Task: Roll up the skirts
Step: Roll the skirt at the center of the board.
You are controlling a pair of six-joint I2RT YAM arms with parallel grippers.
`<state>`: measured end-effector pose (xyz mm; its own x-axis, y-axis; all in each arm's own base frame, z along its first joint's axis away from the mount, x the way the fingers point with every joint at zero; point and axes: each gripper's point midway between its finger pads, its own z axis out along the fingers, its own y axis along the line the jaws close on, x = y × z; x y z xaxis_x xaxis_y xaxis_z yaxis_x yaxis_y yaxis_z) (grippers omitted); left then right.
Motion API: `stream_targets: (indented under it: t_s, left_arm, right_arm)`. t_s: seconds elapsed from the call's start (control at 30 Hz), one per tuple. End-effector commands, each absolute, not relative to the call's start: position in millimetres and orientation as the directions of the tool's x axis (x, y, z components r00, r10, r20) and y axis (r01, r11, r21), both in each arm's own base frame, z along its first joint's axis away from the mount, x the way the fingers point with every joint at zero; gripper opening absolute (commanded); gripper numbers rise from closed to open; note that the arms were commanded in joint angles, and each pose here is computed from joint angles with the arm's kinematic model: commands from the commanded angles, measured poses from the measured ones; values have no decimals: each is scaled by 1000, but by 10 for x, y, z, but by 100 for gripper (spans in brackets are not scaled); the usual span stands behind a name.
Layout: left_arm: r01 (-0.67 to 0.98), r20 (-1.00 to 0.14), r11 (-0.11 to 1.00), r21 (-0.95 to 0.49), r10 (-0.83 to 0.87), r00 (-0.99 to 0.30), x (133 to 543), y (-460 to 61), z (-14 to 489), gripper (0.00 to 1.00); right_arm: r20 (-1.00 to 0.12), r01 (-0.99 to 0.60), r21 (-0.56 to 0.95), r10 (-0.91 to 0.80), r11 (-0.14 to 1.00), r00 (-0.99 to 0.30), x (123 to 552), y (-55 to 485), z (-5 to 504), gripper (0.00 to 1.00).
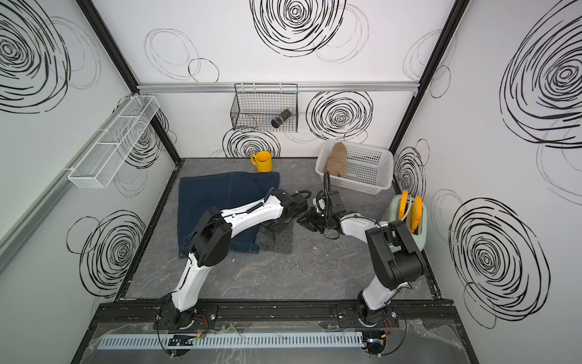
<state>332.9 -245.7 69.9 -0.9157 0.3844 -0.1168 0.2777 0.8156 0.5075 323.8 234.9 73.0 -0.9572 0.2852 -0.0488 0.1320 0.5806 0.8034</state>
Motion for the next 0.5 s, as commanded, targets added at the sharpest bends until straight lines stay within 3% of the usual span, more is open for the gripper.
stream_targets:
  t_s: [0.0,0.3,0.47]
  left_arm:
    - [279,-102,782,557,398,-912,3387,-2515,739,11]
    - [289,-78,786,546,391,-917,3324,-2711,494,17]
    - [316,-67,829,461,388,-919,3210,-2992,357,23]
  right_arm:
    - [-35,123,818,261,562,-965,3321,2434,653,18]
    - [-1,99,875,205,475,-979,3280,2576,508,15]
    - [35,137,861,210,490,-977,3287,2550,356,13]
